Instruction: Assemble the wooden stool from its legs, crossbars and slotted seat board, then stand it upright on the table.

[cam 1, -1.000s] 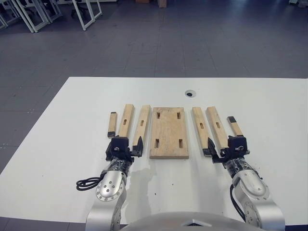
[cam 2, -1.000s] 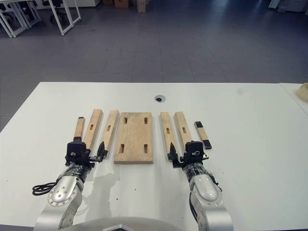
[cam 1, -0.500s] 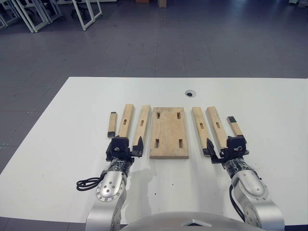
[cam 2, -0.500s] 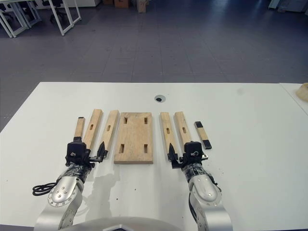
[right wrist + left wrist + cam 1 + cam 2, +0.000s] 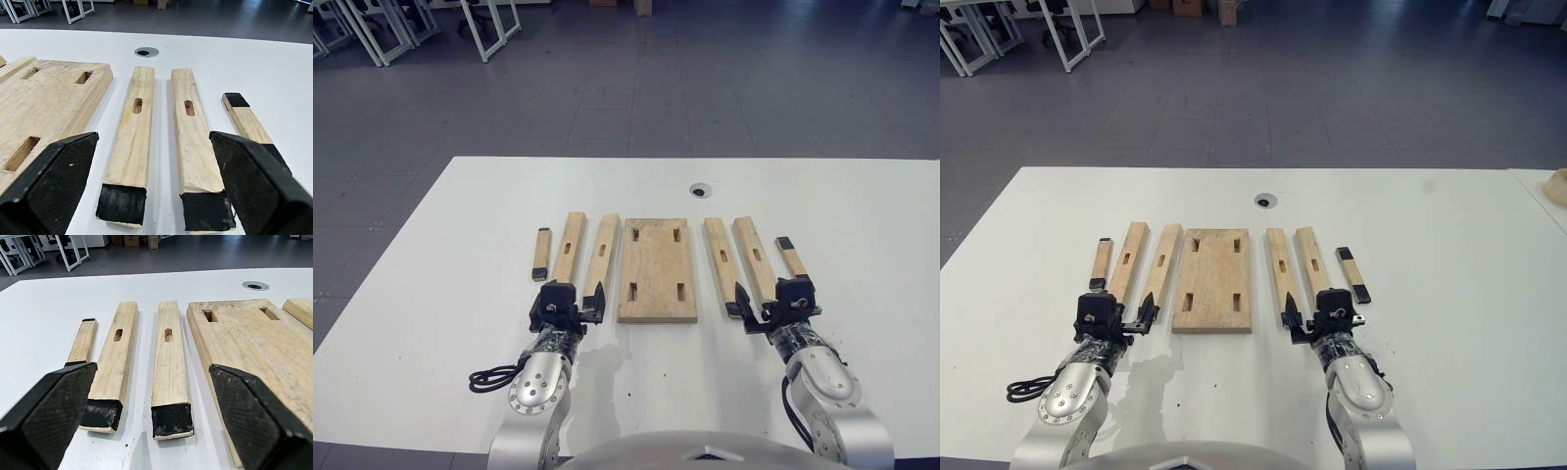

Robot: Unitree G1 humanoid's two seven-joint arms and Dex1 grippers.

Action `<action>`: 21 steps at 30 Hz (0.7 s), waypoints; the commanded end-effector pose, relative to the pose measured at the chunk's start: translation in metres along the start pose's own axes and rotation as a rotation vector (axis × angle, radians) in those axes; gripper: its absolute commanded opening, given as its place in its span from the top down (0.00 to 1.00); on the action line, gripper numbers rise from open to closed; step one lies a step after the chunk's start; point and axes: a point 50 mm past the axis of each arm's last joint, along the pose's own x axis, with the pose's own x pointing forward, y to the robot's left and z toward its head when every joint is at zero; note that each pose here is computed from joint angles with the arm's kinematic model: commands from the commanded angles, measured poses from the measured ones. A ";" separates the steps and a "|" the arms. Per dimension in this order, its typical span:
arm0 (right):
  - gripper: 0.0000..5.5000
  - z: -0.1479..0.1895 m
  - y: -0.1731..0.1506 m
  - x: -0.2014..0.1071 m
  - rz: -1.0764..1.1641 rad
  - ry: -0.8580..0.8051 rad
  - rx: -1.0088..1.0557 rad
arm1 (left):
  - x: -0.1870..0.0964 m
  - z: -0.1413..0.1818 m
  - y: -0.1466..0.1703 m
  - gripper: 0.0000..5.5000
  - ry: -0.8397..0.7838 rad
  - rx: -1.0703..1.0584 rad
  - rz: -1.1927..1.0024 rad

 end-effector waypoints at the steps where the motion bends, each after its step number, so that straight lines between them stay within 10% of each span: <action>1: 0.24 0.000 -0.004 0.002 0.004 0.005 -0.004 | 0.000 -0.001 0.000 0.23 -0.002 -0.009 0.011; 21: 0.24 0.011 -0.110 0.060 0.084 0.118 0.075 | -0.002 0.003 0.000 0.23 -0.005 -0.028 0.036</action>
